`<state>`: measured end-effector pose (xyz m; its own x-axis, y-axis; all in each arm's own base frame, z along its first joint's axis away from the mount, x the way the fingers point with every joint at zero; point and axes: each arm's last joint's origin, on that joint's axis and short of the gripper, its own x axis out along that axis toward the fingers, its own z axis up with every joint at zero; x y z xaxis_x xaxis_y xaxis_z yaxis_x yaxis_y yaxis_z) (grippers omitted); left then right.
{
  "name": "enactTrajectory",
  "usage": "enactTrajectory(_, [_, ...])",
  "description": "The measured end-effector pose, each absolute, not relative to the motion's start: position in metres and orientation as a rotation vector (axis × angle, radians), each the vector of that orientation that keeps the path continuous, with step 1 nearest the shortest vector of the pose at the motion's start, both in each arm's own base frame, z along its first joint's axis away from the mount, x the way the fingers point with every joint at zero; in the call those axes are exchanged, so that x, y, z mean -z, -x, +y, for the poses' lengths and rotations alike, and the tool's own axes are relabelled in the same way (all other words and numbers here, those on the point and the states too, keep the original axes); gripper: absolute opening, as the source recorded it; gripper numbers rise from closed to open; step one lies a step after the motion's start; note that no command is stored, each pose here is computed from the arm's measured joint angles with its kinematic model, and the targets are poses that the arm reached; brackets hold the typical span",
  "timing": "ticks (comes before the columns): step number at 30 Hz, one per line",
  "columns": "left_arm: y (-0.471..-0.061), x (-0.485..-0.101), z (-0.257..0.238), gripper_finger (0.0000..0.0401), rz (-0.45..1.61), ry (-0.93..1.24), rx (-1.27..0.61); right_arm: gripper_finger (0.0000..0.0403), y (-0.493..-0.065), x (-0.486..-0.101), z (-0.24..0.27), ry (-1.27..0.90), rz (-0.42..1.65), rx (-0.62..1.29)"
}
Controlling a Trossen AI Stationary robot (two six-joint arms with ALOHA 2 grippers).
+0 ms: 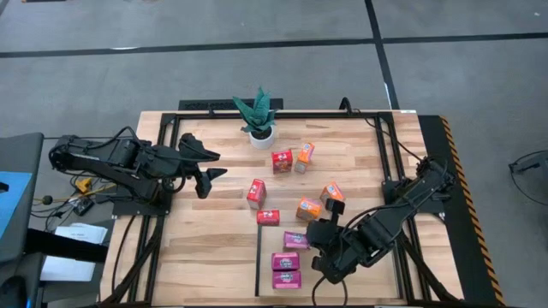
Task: Stack cereal on shelf
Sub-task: Put the purple cereal box on the upper left shelf
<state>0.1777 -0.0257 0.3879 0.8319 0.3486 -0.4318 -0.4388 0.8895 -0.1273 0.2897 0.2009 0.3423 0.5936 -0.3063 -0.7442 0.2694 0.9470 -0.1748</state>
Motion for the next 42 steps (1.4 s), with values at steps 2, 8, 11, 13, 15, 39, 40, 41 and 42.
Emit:
enactTrajectory(2, [-0.178, -0.388, -0.026, 0.0255, 0.415, 0.215, -0.419, 0.0046, -0.292, -0.343, 0.201, 0.042, 0.878, 0.304])
enactTrajectory(8, [-0.178, -0.388, -0.026, 0.0255, 0.417, 0.202, -0.416, 0.0043, -0.297, -0.343, 0.196, 0.029, 0.89, 0.296])
enactTrajectory(11, [-0.178, -0.388, -0.026, 0.0255, 0.419, 0.196, -0.414, 0.0038, -0.299, -0.343, 0.193, 0.026, 0.889, 0.306])
enactTrajectory(13, [-0.178, -0.388, -0.026, 0.0255, 0.419, 0.194, -0.414, 0.0035, -0.299, -0.343, 0.193, 0.03, 0.891, 0.305])
enactTrajectory(15, [-0.178, -0.388, -0.026, 0.0255, 0.42, 0.189, -0.413, 0.0031, -0.299, -0.343, 0.193, 0.034, 0.889, 0.309])
enactTrajectory(39, [-0.178, -0.388, -0.026, 0.0255, 0.418, 0.189, -0.412, 0.0018, -0.324, -0.35, 0.179, 0.107, 0.857, 0.115])
enactTrajectory(40, [-0.178, -0.388, -0.026, 0.0255, 0.416, 0.19, -0.412, 0.0016, -0.321, -0.352, 0.178, 0.111, 0.856, 0.115])
enactTrajectory(41, [-0.178, -0.389, -0.026, 0.0255, 0.412, 0.191, -0.411, 0.0016, -0.317, -0.356, 0.177, 0.114, 0.851, 0.121])
enactTrajectory(42, [-0.178, -0.389, -0.026, 0.0255, 0.408, 0.194, -0.409, 0.0016, -0.313, -0.363, 0.176, 0.096, 0.83, 0.128])
